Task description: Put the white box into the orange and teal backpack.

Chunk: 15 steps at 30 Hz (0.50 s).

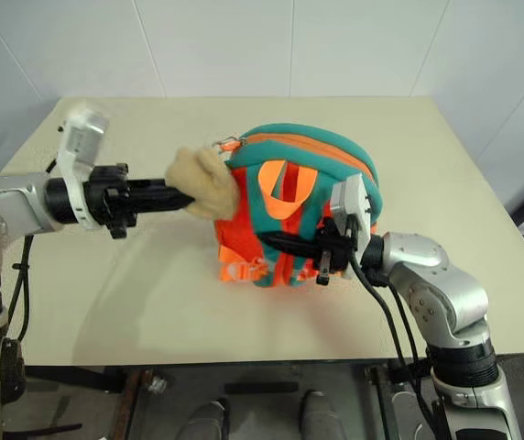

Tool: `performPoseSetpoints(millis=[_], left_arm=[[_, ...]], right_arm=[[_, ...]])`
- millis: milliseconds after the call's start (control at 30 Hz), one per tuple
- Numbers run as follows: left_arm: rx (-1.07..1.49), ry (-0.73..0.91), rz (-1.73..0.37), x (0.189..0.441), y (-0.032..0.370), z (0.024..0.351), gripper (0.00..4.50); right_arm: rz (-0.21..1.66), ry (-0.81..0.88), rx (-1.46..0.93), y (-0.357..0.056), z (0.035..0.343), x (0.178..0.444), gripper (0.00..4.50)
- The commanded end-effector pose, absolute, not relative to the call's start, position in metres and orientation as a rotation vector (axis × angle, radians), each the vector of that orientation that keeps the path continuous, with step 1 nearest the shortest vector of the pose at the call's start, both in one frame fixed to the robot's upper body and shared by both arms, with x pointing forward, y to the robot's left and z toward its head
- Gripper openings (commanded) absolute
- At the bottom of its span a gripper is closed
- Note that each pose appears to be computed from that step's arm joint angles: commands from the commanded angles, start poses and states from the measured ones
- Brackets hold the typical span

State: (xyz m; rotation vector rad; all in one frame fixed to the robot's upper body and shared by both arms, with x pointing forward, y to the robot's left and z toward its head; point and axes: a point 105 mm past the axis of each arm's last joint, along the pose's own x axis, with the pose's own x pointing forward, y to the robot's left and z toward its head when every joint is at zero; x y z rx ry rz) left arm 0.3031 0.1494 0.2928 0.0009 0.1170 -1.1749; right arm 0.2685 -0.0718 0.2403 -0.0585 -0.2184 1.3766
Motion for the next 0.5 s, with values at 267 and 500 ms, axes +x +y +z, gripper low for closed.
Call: performPoseSetpoints(millis=[267,500], left_arm=[[0.05,0.245,-0.979,0.328,0.187,0.265,0.45],[0.161,0.397,-0.91,0.345,0.198,0.225,0.41]], right_arm=[[1.381,-0.312,-0.073,-0.075,0.252,0.255,0.0],[1.364,-0.301,-0.082,-0.076,0.251,0.259,0.0]])
